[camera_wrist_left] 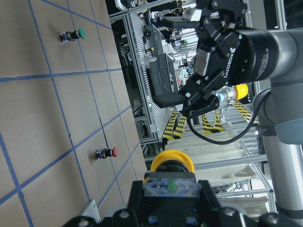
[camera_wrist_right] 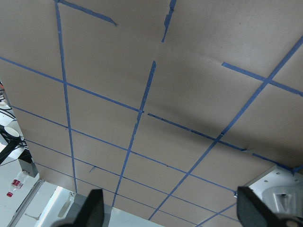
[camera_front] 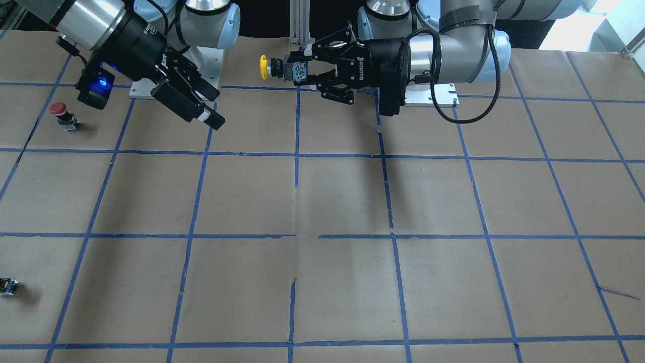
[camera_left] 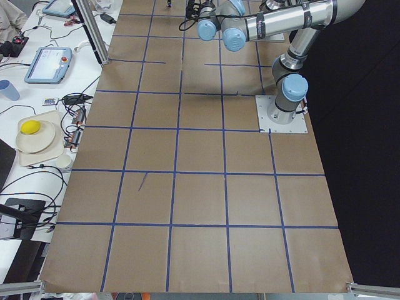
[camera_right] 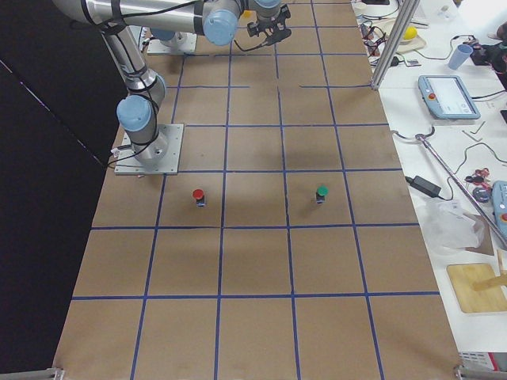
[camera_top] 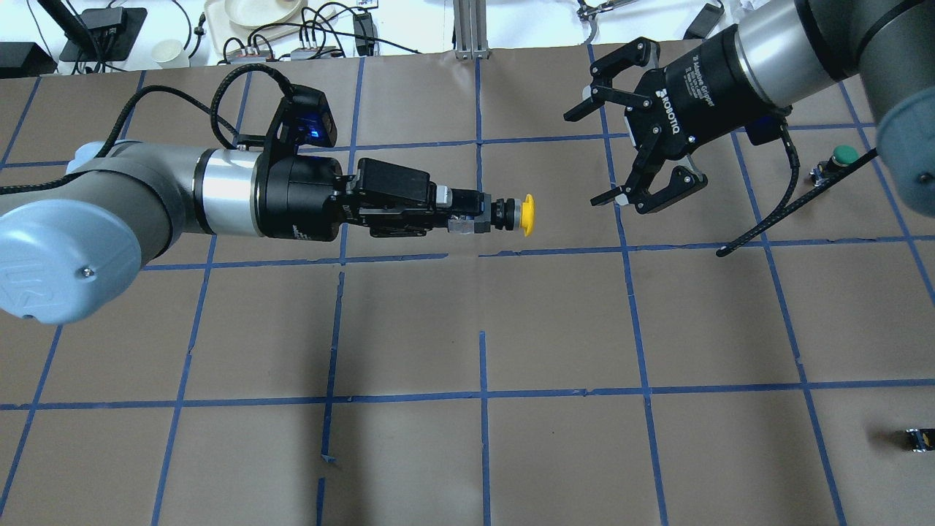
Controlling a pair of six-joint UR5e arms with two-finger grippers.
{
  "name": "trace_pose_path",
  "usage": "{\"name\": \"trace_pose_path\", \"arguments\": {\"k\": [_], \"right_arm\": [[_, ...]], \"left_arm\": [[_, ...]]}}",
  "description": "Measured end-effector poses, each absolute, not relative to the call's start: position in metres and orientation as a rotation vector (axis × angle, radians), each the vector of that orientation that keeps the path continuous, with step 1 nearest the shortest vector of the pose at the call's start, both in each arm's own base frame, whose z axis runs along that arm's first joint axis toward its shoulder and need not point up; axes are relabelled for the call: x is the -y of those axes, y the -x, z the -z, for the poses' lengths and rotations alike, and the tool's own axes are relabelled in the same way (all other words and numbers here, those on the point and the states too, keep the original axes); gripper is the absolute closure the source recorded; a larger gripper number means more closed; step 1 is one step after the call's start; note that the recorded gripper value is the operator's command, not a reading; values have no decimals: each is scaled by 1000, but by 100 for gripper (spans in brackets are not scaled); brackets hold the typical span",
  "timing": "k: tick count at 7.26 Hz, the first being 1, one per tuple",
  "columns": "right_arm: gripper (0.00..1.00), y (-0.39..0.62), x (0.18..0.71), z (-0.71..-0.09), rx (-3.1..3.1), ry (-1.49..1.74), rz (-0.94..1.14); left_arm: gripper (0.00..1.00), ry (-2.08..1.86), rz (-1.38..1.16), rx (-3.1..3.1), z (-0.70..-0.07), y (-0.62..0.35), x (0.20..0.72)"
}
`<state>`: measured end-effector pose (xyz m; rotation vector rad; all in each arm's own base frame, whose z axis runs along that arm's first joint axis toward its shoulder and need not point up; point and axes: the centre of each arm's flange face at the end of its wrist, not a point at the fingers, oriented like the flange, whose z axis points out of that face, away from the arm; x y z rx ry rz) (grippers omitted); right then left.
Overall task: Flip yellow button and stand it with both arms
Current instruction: 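Bring the open right gripper to the yellow cap held by the left gripper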
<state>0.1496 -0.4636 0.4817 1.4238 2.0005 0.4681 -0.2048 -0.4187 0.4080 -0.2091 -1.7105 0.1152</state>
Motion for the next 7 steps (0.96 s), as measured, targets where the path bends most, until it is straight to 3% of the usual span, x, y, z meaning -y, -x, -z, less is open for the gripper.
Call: {"name": "trace_pose_path", "arguments": {"k": [7], "right_arm": [[1, -178, 419, -498, -1884, -1409, -582]], "left_arm": [[80, 184, -137, 1677, -410, 206, 422]]}}
